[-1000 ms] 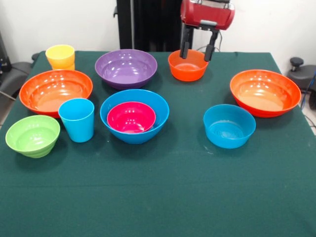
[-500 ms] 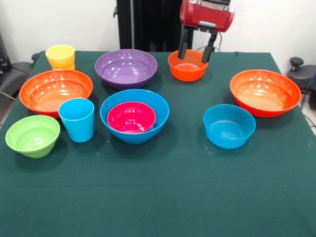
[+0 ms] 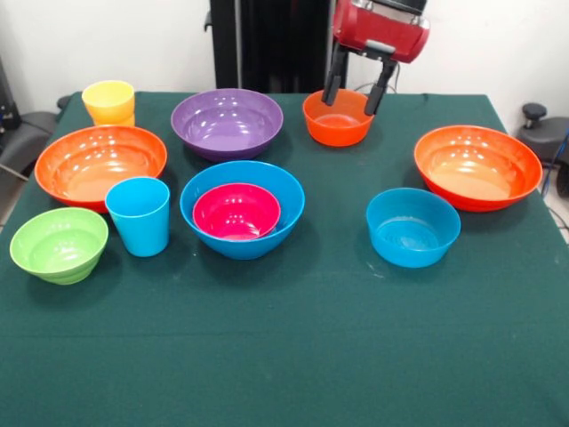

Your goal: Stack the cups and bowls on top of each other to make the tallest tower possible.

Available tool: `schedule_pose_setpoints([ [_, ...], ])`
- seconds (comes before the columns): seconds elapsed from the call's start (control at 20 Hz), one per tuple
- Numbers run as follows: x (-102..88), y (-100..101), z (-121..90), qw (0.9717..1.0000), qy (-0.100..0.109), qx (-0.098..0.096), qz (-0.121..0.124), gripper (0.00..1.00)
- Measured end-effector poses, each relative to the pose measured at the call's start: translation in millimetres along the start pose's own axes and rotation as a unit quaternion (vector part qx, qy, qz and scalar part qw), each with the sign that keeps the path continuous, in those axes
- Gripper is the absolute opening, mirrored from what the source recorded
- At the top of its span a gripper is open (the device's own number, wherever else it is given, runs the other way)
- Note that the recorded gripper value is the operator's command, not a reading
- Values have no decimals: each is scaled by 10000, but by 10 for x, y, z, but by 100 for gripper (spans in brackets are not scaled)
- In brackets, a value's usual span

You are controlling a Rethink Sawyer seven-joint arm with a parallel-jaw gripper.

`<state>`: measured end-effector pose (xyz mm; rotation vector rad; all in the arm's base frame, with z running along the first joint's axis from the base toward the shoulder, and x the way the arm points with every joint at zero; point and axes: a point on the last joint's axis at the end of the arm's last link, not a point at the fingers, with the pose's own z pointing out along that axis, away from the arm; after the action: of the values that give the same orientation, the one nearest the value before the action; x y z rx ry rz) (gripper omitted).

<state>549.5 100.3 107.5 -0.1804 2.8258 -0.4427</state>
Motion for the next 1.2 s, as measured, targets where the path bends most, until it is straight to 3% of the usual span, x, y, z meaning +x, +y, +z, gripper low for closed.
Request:
schedule_pose_setpoints([
  [0.3,14,260,-126,9992,293,261,-16,100],
  [0.6,-37,373,-201,9984,369,407,94,100],
  [0.8,-87,324,-194,9981,393,422,213,100],
  [1.2,-113,181,-277,9948,796,459,440,100],
])
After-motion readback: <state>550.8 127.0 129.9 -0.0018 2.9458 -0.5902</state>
